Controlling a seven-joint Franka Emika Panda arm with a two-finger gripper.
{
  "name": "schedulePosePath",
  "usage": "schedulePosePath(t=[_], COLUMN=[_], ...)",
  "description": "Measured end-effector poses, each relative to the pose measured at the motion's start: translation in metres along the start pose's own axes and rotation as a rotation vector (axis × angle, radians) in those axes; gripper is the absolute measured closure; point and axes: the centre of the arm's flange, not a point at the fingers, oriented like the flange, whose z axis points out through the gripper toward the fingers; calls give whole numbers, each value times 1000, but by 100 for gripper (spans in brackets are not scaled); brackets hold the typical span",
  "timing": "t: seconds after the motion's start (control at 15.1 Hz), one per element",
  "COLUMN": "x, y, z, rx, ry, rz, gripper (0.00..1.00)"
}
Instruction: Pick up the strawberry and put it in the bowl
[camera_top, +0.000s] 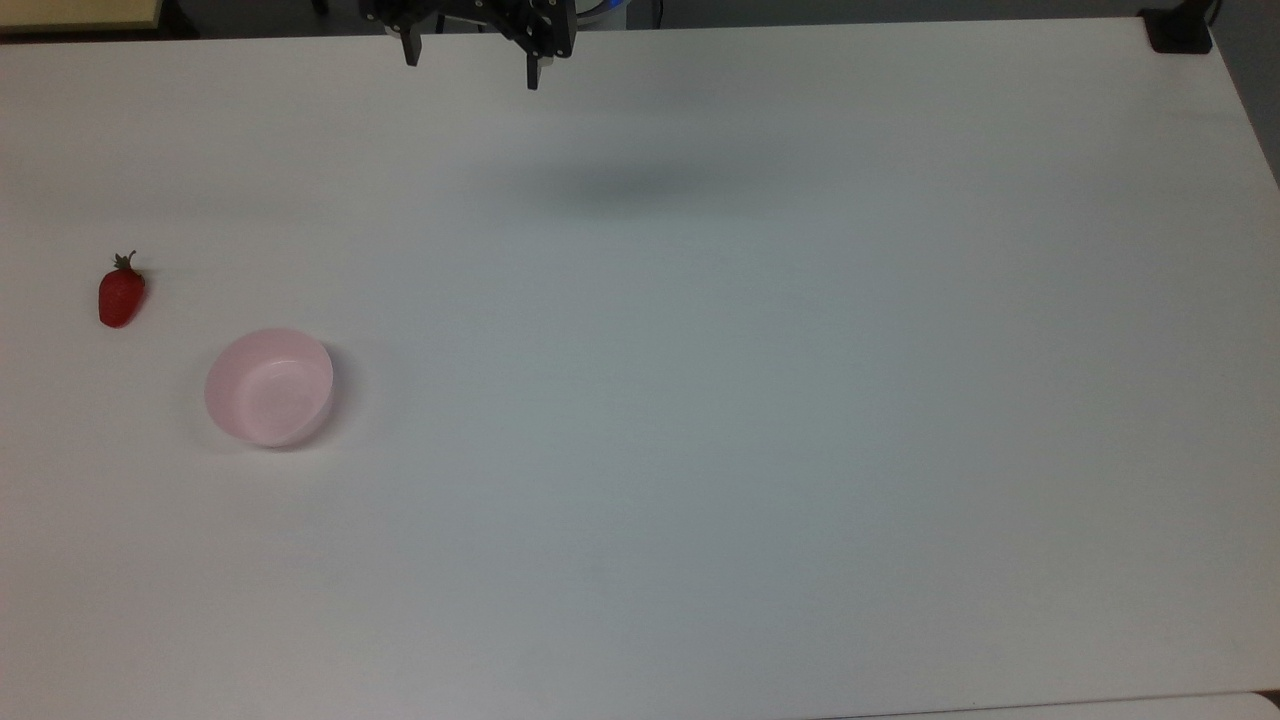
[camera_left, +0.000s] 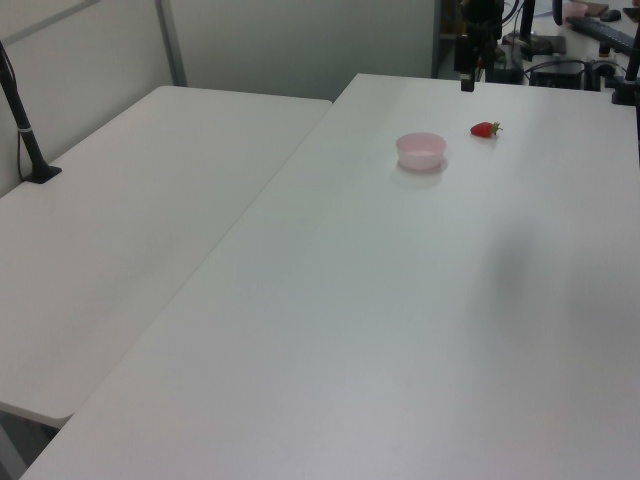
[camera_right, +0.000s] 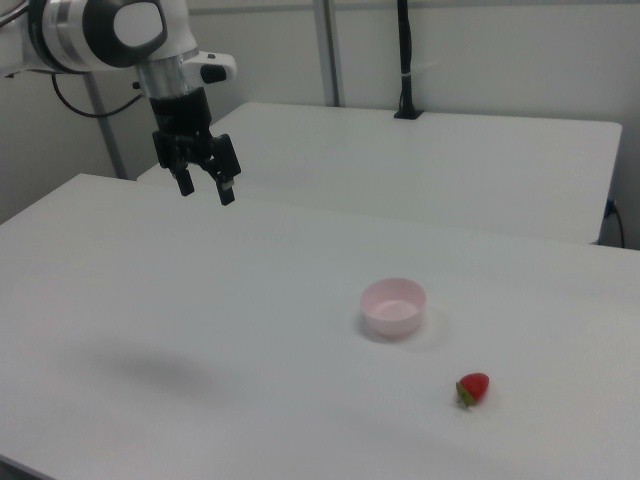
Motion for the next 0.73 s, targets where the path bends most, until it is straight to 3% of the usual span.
schedulePosePath(t=[0.73], x=[3], y=[30], z=[2], rx=[1], ry=[-4], rz=[46], gripper=[0])
